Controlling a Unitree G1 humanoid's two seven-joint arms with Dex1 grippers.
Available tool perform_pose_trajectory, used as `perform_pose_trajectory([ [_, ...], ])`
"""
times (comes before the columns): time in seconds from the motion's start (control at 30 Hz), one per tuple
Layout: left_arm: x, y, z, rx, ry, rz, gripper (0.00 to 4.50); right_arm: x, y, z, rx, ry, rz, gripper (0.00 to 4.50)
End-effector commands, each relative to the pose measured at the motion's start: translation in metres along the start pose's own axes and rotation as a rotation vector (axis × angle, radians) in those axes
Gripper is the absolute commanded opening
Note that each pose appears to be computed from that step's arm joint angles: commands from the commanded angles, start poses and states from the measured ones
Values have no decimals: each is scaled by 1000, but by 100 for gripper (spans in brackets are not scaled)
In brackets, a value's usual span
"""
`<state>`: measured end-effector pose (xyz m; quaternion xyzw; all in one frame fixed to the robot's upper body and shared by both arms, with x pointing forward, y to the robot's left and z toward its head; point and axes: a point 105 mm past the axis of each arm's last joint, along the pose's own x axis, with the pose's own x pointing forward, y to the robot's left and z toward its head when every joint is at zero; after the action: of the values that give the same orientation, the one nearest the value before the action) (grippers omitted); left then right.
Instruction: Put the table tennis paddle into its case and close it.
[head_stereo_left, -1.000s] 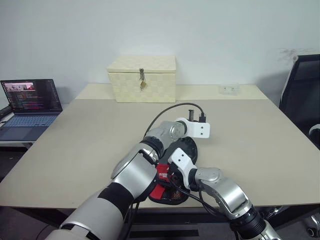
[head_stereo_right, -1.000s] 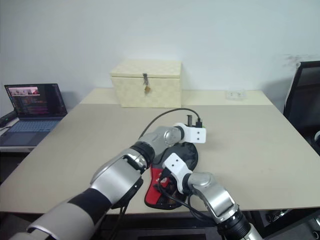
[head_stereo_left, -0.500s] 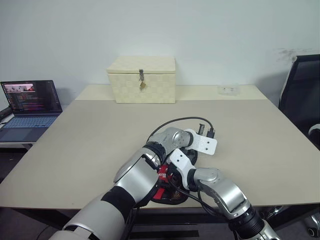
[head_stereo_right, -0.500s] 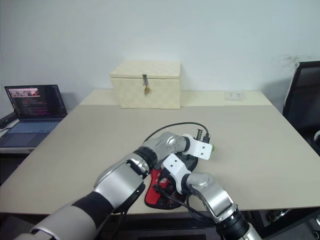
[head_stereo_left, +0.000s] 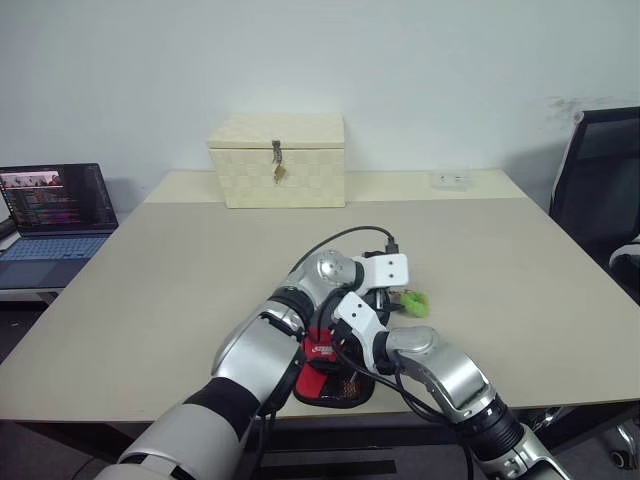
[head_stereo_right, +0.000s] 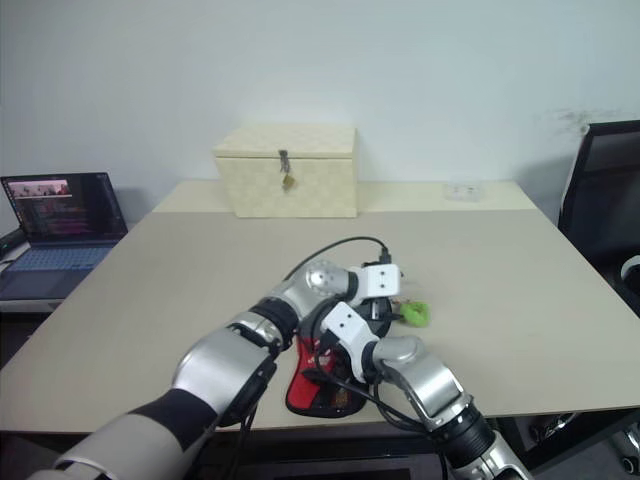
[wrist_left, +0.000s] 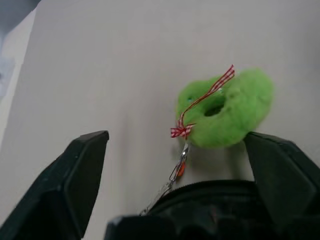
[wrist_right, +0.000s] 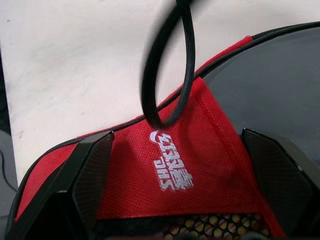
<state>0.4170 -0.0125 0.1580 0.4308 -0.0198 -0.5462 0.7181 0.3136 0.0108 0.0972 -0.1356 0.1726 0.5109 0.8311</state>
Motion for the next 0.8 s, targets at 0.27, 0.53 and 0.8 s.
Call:
perform_pose_trajectory([
  [0.27, -84, 52, -20, -307, -220, 200, 449, -46, 5, 37, 57, -141, 150, 450],
  [0.53, -131, 26, -61, -572, -360, 194, 449, -86, -32, 34, 86, -164, -4, 450],
  [0.8, -130, -8, -65, -602, -340, 168, 449, -99, -59, 6, 96, -82, -141, 450],
])
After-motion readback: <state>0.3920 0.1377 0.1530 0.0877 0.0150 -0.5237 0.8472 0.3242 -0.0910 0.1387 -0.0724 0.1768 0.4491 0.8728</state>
